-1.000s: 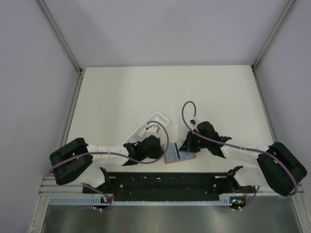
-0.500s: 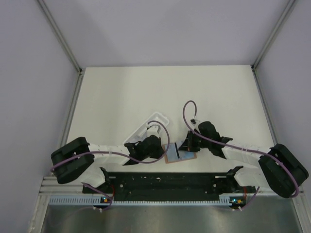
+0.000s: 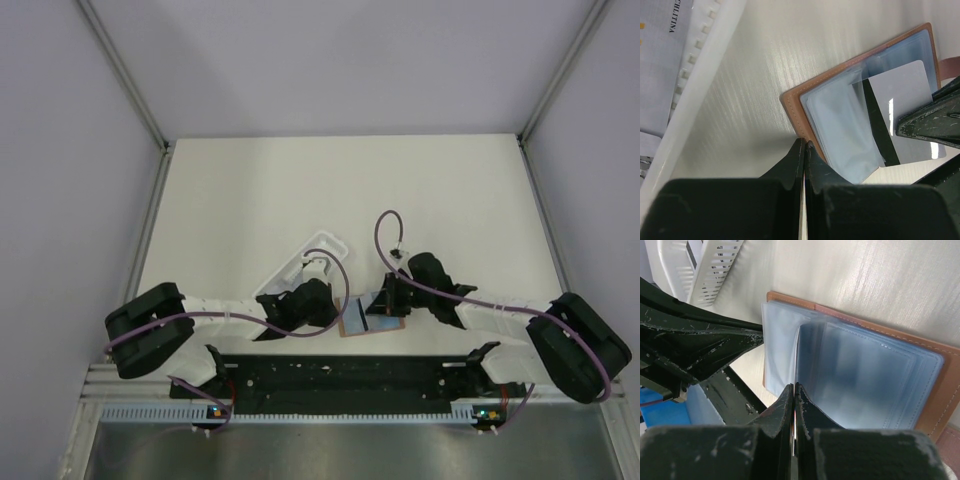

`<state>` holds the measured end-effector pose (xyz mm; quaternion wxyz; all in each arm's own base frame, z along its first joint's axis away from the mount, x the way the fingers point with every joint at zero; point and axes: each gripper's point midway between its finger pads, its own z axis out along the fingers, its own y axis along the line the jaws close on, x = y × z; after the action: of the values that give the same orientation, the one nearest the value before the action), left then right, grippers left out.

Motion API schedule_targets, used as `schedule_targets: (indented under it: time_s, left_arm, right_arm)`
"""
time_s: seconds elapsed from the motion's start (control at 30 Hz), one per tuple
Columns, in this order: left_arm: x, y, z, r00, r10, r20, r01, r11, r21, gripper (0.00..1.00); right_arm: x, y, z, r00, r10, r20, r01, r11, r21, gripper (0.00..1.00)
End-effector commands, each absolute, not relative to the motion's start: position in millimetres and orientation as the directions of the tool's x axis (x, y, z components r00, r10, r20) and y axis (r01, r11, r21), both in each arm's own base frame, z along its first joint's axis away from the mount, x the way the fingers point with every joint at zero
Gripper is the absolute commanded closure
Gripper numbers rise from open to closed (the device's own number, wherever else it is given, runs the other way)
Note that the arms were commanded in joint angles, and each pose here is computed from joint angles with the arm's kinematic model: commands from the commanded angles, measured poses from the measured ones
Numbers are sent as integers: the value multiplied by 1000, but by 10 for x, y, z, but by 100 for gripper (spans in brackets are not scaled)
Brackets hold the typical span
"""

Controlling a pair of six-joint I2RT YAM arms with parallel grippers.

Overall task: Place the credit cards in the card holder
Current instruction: Insert the credit card into the card holder.

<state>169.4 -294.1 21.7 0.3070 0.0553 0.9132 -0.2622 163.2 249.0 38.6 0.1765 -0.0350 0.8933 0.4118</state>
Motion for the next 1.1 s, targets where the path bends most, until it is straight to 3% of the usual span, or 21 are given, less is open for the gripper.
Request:
schedule_targets:
  time_s: [0.0,0.47,1.07]
  left_arm:
    - [1710,-3028,269,-803,-65,-593,272,844,-461,100]
    - [1716,-3044,274,-803,-61,-593,275,845,-459,100]
    - [1721,-3059,291,-803,-62,-593,276,843,-462,100]
  right_arm:
    - [1664,2531,445,-921,50,-385,-267,639,722,100]
    - [1764,2510,398,-891,9,-454,-339,652,678,100]
    - [1814,2416,313,-885,136,-445,-246,675,695,100]
